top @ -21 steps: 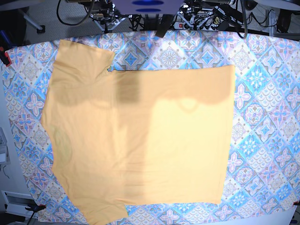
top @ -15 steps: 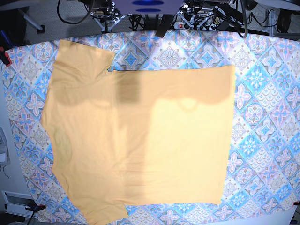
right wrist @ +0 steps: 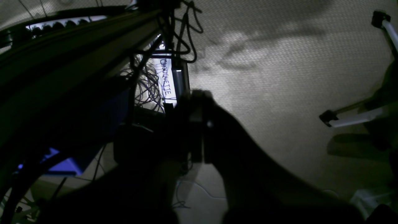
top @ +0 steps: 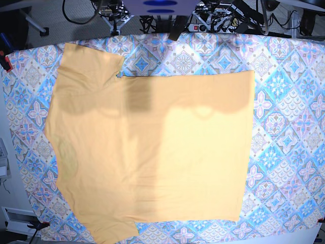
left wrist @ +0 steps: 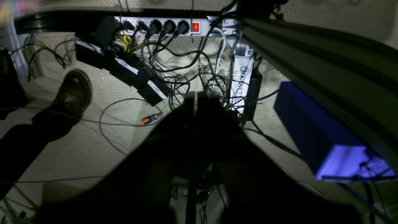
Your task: Fold the T-shirt properly
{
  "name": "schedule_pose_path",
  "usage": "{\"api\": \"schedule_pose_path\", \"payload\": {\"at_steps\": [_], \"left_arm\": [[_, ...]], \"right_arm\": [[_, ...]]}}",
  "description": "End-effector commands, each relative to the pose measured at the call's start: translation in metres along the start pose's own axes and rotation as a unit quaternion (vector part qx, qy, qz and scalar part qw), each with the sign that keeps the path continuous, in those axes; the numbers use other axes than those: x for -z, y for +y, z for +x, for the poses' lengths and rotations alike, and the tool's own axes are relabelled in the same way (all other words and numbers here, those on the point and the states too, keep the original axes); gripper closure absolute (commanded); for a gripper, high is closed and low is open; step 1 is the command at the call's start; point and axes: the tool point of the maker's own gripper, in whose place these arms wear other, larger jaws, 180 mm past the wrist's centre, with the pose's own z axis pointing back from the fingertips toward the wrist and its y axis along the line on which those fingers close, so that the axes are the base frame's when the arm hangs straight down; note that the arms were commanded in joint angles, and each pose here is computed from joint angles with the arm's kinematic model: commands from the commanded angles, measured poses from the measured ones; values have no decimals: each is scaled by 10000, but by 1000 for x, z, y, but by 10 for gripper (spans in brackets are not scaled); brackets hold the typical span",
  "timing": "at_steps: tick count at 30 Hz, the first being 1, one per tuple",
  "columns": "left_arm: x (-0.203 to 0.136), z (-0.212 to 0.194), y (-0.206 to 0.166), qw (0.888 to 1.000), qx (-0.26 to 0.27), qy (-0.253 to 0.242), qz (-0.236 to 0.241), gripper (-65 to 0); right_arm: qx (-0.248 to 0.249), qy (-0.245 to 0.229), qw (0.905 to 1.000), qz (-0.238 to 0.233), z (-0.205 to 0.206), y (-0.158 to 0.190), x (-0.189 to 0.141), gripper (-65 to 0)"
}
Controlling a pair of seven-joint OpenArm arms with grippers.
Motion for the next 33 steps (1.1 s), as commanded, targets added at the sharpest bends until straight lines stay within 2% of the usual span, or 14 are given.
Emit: {"api": "schedule_pose_path", "payload": {"at_steps": [1,10,16,25,33], "left_arm": [[-1,-2,2,10000,0,-7,27,-1],[-3,-16,3,9999,14,100,33,-1],[-8,-38,27,9994,113,263,200,-1],[-21,-84,54,9971,247,610,380,0],[-39,-104,78,9978,424,61,509,0]], "right_arm": [[-9,-8,10000,-11,-2,-2,-1,0],[-8,92,10000,-18,-16,-3,-2,0],[-19,346,9993,-113,-50,-16,-8,0],[-167,284,9986,-414,-78,-57,-24,0],[-246,284,9979,-536,-101,-74,-37,0]]}}
